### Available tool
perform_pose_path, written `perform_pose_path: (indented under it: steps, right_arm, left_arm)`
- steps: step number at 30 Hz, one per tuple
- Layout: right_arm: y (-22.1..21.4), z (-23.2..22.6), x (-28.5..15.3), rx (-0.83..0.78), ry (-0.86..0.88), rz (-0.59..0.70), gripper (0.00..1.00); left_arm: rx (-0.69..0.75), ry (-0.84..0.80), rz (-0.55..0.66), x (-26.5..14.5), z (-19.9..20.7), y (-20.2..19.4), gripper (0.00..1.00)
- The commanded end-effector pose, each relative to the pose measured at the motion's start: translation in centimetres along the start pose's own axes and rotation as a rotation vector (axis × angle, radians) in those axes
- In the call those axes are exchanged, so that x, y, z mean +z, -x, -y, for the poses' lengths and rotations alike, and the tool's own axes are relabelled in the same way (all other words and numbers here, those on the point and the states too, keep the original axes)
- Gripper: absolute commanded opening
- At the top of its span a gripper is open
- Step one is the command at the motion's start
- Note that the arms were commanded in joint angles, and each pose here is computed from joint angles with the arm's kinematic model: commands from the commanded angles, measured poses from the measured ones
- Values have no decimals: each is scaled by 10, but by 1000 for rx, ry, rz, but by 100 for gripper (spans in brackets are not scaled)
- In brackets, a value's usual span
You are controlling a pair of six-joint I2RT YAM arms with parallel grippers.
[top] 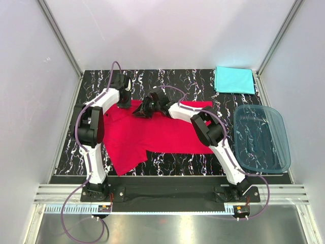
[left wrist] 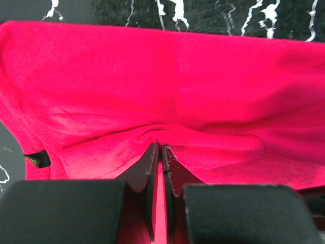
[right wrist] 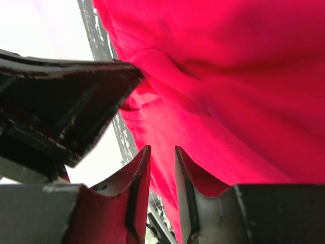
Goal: Fold and stack the t-shirts
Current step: Fold the tshirt
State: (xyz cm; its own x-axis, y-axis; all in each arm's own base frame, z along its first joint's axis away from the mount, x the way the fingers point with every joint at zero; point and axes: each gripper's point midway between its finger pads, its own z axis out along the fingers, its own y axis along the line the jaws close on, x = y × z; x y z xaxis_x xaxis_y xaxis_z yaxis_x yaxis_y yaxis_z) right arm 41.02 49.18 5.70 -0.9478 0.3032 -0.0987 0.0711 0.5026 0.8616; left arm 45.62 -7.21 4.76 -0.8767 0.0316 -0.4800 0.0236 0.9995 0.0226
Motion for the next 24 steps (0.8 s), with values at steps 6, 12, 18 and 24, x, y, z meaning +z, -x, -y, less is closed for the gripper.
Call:
perform_pose_path:
  steps: [6,12,18,24]
  right_arm:
    - [6,-14,19,-76,26,41,36]
    - [7,-8,27,-75,-1,68,40]
    - [15,-4,36,-33,-13,108,38]
    - [22,-6,41,-18,-15,138,36]
  left_arm:
    - [-12,-30,44,-3,4,18,10]
    - [-21,-41,41,-5,6,16,10]
    - [-27,-49,40,-6,7,14,10]
    - [-31,-59,37,-7,8,11,10]
